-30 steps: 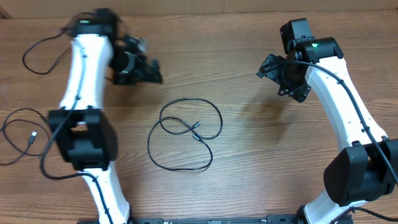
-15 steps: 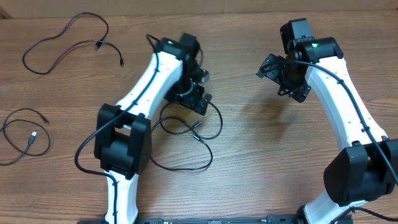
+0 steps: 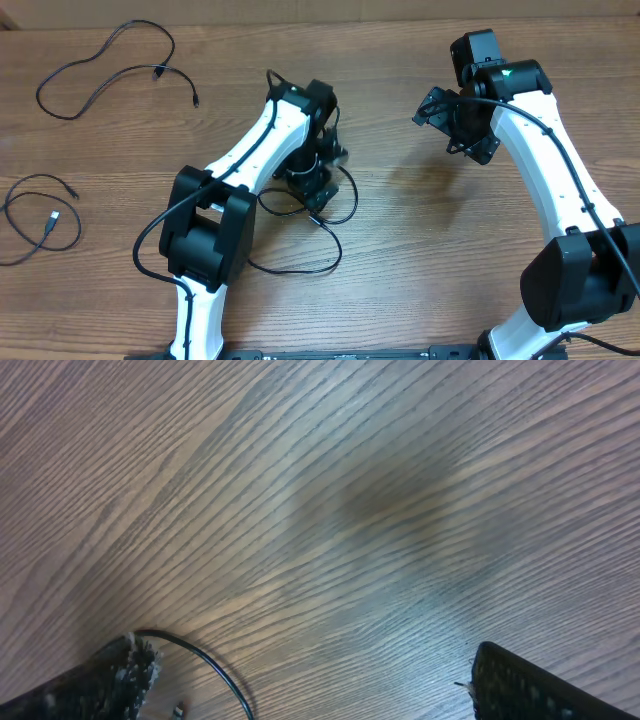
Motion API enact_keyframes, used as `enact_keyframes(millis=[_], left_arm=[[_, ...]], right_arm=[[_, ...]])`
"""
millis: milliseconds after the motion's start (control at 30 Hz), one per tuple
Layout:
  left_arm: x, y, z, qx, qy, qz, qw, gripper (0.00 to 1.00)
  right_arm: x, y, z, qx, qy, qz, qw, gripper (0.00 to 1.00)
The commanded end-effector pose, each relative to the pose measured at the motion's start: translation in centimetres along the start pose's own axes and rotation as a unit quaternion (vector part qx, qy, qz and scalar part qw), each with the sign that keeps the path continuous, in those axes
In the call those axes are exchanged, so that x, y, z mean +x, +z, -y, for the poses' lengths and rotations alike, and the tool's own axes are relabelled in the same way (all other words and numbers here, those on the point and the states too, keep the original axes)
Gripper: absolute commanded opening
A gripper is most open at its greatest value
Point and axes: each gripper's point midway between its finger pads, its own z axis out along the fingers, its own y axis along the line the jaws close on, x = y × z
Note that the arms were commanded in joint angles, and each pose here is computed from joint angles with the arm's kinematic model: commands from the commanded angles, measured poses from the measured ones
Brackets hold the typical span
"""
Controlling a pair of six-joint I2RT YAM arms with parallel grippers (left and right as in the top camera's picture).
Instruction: Untangle cables
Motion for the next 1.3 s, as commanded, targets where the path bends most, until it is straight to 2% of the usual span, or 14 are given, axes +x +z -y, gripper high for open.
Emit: enact_keyframes(millis=[0,200,267,333,400,467,667,700,733,800,967,1000,1067,1267], left_arm=[[1.3,2.4,0.0,0.008,0.108,-0.026,0.994,0.94],[0.4,5.1,-1.3,-0.025,0.122,-0.003,0.992,0.92],[0.3,5.2,-1.8,-0.039,0.123,-0.002,0.992,0.86],[0.2,5.2,-2.3,-0.052,0.123,-0.004,0.991,0.73],[0.4,5.2,-2.9,-0.068,0.122,-0.011,0.99,0.65],[0.7,5.1,-3.4,-0.082,0.121,-0.021,0.989,0.61],[0.8,5.1,-3.5,-0.085,0.118,-0.024,0.989,0.63],[0.8,5.1,-3.5,-0.085,0.115,-0.023,0.989,0.6],[0.7,5.1,-3.5,-0.086,0.114,-0.022,0.99,0.52],[0.5,5.1,-3.6,-0.087,0.096,-0.016,0.991,0.47],[-0.4,5.0,-4.0,-0.095,0.036,0.009,0.995,0.23],[-0.6,5.0,-4.2,-0.097,0.02,0.014,0.995,0.15],[-0.8,4.9,-4.6,-0.099,-0.019,0.024,0.995,0.1],[-0.2,4.5,-7.6,-0.098,-0.162,0.056,0.98,0.05]], right_arm=[[-0.1,0.0,0.1,0.0,-0.001,0.0,1.0,1.0],[0.0,0.0,0.1,0.0,-0.001,0.0,1.0,1.0],[-0.1,0.0,0.1,0.0,-0.001,0.0,1.0,1.0],[-0.1,0.0,0.1,0.0,-0.001,0.0,1.0,1.0],[-0.1,0.0,0.1,0.0,-0.001,0.0,1.0,1.0],[0.0,0.0,0.1,0.0,-0.001,0.0,1.0,1.0],[-0.1,0.0,0.1,0.0,-0.001,0.0,1.0,1.0],[0.0,0.0,0.1,0.0,-0.001,0.0,1.0,1.0],[-0.1,0.0,0.1,0.0,-0.001,0.0,1.0,1.0],[-0.1,0.0,0.1,0.0,-0.001,0.0,1.0,1.0],[-0.1,0.0,0.1,0.0,-0.001,0.0,1.0,1.0],[-0.1,0.0,0.1,0.0,-0.001,0.0,1.0,1.0],[0.0,0.0,0.1,0.0,-0.001,0.0,1.0,1.0],[-0.1,0.0,0.1,0.0,-0.001,0.0,1.0,1.0]])
